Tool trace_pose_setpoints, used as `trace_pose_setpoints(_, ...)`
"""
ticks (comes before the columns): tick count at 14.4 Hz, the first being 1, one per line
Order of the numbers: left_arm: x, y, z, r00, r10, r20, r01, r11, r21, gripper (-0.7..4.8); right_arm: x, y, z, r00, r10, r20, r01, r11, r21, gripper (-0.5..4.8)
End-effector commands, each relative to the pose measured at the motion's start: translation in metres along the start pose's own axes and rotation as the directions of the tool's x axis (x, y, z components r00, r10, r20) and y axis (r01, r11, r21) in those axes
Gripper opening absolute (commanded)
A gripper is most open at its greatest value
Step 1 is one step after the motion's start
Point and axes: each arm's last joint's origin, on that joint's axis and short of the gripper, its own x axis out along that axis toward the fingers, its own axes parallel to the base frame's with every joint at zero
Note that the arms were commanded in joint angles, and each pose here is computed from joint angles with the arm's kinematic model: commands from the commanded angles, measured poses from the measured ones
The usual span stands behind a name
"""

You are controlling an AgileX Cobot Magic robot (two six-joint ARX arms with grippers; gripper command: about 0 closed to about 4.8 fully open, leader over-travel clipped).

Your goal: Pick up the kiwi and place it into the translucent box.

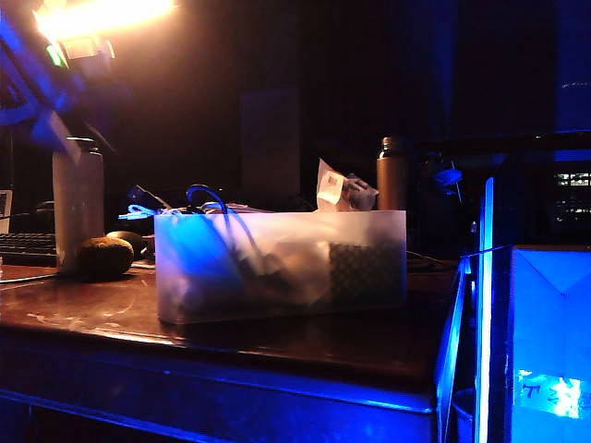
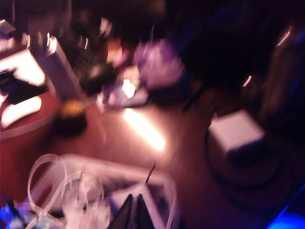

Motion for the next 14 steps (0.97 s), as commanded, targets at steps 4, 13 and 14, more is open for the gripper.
trace_pose_setpoints(4, 0.054, 0.004, -0.026, 0.992, 0.029, -0.119, -0.033, 0.999, -0.029, 4.79, 0.012, -0.001, 0.000, 0.999, 0.047, 0.007, -0.047, 0.999, -0.005, -0.01)
trace_pose_setpoints(13, 0.096, 0.007, -0.029, 0.991, 0.085, -0.106, -0.088, 0.996, -0.018, 4.79, 0.012, 0.001, 0.001, 0.996, 0.090, 0.015, -0.090, 0.996, -0.008, -0.01)
trace_pose_setpoints(14, 0.100, 0.008, -0.032, 0.989, 0.088, -0.118, -0.091, 0.996, -0.018, 4.79, 0.012, 0.001, 0.003, 0.995, 0.094, 0.026, -0.093, 0.996, -0.011, -0.01)
